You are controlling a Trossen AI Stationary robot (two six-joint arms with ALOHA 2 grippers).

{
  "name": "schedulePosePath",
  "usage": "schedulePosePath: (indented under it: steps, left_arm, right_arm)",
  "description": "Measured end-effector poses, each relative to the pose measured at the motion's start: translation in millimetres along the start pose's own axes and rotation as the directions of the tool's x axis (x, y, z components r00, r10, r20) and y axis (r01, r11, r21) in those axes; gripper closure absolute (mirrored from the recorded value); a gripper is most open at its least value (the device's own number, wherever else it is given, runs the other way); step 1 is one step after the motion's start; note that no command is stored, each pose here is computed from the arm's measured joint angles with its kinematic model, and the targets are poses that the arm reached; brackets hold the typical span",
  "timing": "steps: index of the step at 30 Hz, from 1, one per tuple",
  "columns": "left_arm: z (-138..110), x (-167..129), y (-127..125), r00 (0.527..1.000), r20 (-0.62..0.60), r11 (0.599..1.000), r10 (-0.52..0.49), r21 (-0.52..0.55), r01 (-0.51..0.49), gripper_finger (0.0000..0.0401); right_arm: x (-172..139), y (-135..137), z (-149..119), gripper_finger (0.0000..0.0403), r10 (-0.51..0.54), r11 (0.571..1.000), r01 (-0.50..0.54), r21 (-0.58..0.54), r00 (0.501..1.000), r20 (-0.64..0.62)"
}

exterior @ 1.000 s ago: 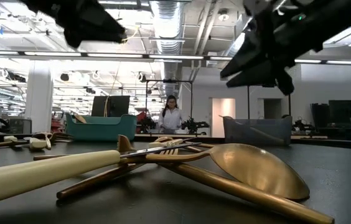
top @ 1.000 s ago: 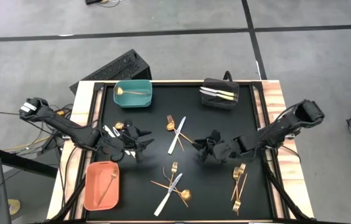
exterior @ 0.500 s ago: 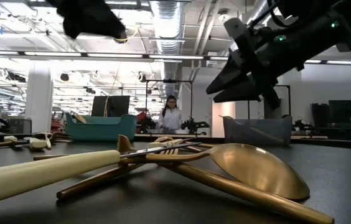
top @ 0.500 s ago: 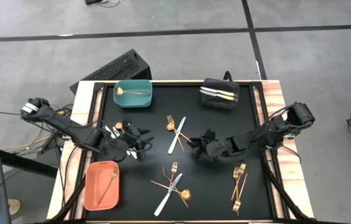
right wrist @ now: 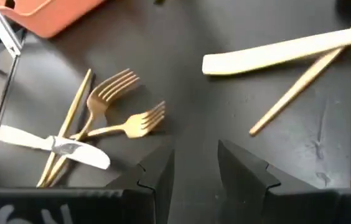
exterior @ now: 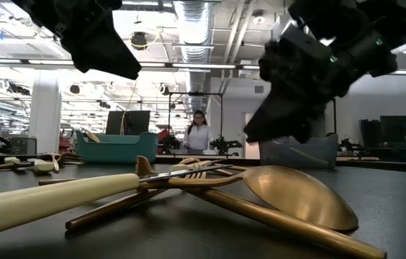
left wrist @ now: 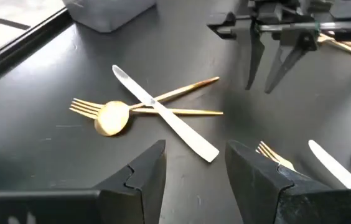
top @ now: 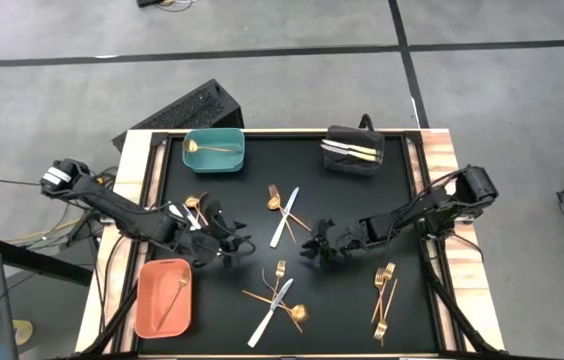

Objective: Sort silverware by color (type)
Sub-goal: Put the gold spoon into the green bin

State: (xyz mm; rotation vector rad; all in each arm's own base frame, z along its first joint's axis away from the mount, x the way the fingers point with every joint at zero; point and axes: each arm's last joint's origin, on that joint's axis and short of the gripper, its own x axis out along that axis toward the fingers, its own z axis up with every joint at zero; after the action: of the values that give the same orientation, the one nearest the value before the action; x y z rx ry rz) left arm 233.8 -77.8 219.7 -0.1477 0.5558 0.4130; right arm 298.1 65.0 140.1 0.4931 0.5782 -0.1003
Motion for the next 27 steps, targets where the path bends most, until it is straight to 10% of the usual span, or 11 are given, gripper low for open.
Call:
schedulePosePath:
  steps: [12, 21, 27]
  left_arm:
    - [2.4, -5.2, 2.9, 0.999, 0.024, 0.999, 0.027, -0.027, -0.026, 0.025]
    - [34.2, -46.3, 23.1, 0.989, 0.136, 0.998, 0.051, -0.042, -0.046, 0.025]
    - [42.0, -66.4, 38.0, 0.977, 0.202, 0.995, 0.074, -0.075, -0.06, 0.025]
  right_arm:
    - [26.8, -47.5, 35.8, 0.0253, -0.367, 0.903, 0.293, 0.315, 0.906, 0.209]
    - [24.9, -93.0, 53.4, 0.0253, -0.445, 0.825, 0.336, 0.455, 0.882, 0.154]
    - [24.6, -98.1, 54.9, 0.0253, -0.404, 0.846, 0.32, 0.428, 0.906, 0.122]
